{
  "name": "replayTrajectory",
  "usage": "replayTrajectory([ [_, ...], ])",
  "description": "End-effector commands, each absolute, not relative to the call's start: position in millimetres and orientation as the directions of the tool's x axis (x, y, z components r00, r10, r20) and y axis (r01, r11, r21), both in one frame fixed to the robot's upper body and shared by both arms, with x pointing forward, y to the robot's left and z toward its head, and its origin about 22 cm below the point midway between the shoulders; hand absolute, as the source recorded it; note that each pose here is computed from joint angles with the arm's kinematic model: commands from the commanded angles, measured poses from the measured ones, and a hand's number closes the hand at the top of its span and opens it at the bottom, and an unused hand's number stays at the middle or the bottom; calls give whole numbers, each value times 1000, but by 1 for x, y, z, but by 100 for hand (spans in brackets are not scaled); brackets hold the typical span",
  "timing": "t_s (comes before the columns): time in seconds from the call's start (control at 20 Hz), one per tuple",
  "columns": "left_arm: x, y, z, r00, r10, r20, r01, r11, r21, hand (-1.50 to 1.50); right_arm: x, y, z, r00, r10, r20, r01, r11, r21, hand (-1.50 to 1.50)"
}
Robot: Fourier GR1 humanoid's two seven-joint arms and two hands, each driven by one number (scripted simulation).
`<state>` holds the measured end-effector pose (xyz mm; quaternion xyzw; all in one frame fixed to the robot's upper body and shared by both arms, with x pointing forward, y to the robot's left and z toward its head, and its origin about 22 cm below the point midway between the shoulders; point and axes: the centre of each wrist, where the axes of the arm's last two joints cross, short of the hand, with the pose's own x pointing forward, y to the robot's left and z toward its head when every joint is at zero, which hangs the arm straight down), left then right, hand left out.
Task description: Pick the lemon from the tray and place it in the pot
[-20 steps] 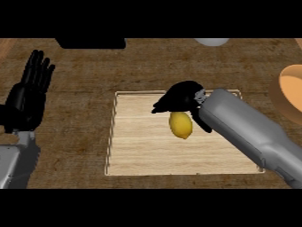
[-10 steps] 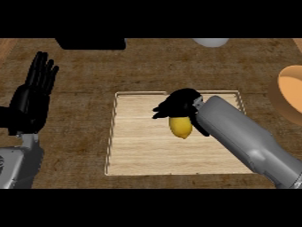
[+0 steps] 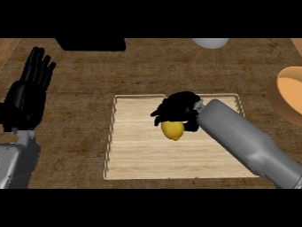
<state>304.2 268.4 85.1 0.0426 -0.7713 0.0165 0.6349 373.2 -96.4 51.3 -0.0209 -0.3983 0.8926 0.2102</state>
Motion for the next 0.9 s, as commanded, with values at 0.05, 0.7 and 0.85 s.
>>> replayTrajectory([
  [0.05,310,275,77,-188,-58,980,-124,992,35,0,344,-70,27,-926,296,234,-374,-638,-673,150],
  [0.7,295,289,76,-173,-58,983,-166,986,29,0,349,-85,93,-796,585,157,-305,-163,-938,150],
  [0.85,289,295,68,-138,-62,989,-211,977,32,0,342,-85,89,-629,727,274,-265,131,-955,150],
])
